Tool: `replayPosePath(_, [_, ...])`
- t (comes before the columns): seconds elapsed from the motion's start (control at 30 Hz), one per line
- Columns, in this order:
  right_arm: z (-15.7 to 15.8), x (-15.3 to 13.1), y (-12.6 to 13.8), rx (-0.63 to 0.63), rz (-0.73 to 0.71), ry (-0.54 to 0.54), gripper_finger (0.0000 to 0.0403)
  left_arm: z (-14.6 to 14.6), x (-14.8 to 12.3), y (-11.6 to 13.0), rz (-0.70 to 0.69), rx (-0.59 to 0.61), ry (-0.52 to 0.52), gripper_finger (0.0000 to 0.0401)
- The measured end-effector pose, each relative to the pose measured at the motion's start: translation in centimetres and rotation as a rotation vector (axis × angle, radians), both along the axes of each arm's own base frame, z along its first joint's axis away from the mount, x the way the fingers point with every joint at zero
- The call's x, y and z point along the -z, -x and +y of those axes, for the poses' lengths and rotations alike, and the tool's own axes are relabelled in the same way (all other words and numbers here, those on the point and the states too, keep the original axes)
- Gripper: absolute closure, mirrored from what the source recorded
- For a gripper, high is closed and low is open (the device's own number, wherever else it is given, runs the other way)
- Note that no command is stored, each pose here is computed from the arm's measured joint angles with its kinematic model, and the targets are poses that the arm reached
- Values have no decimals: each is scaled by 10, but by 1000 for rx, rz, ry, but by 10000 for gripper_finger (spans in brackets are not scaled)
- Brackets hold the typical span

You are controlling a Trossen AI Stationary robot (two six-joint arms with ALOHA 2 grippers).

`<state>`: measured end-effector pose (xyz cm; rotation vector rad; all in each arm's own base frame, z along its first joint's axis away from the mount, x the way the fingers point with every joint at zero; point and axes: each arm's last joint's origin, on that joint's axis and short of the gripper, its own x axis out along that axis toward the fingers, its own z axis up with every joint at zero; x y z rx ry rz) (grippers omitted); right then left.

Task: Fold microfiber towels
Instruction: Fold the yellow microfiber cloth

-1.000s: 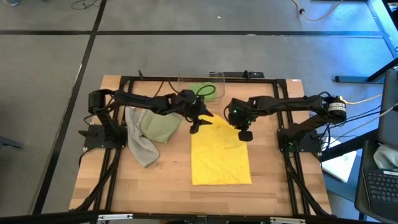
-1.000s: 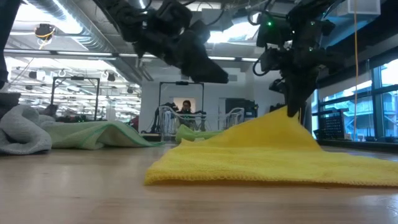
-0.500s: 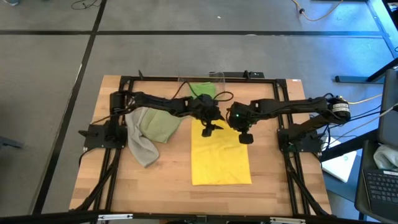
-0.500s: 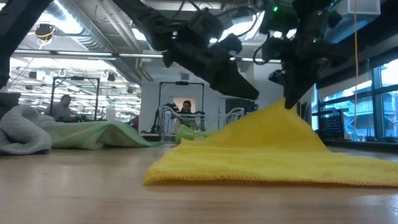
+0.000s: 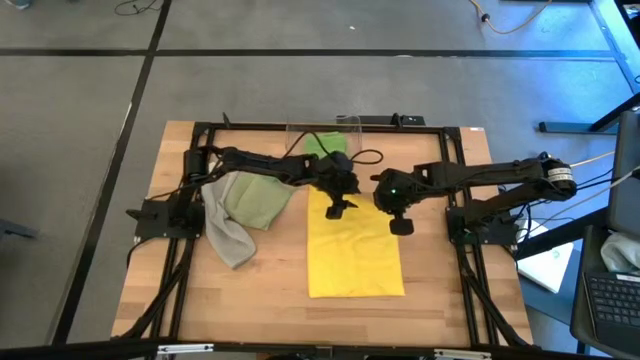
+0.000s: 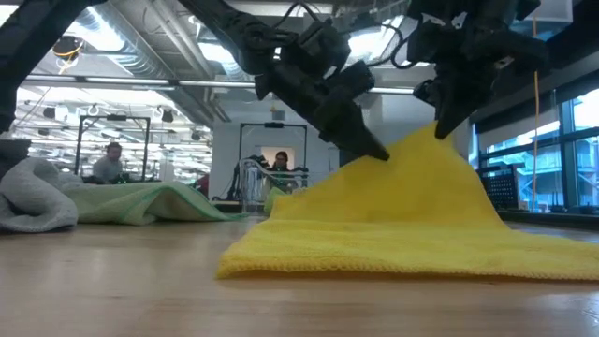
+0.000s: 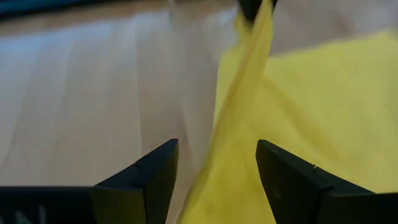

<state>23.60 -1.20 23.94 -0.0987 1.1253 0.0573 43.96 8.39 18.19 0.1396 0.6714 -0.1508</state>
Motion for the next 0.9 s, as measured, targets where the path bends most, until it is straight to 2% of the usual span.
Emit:
replayPosePath(0.13, [0, 1, 1, 0, 14, 2, 393, 2, 7, 7, 110, -62, -81, 191])
replayPosePath(0.5, [0, 2, 4, 0, 45, 0, 393, 10, 18, 24, 329, -153, -135, 191])
replayPosePath(0.9, [0, 2, 5, 3, 59, -3, 393, 25, 18, 43, 474, -231, -80, 191])
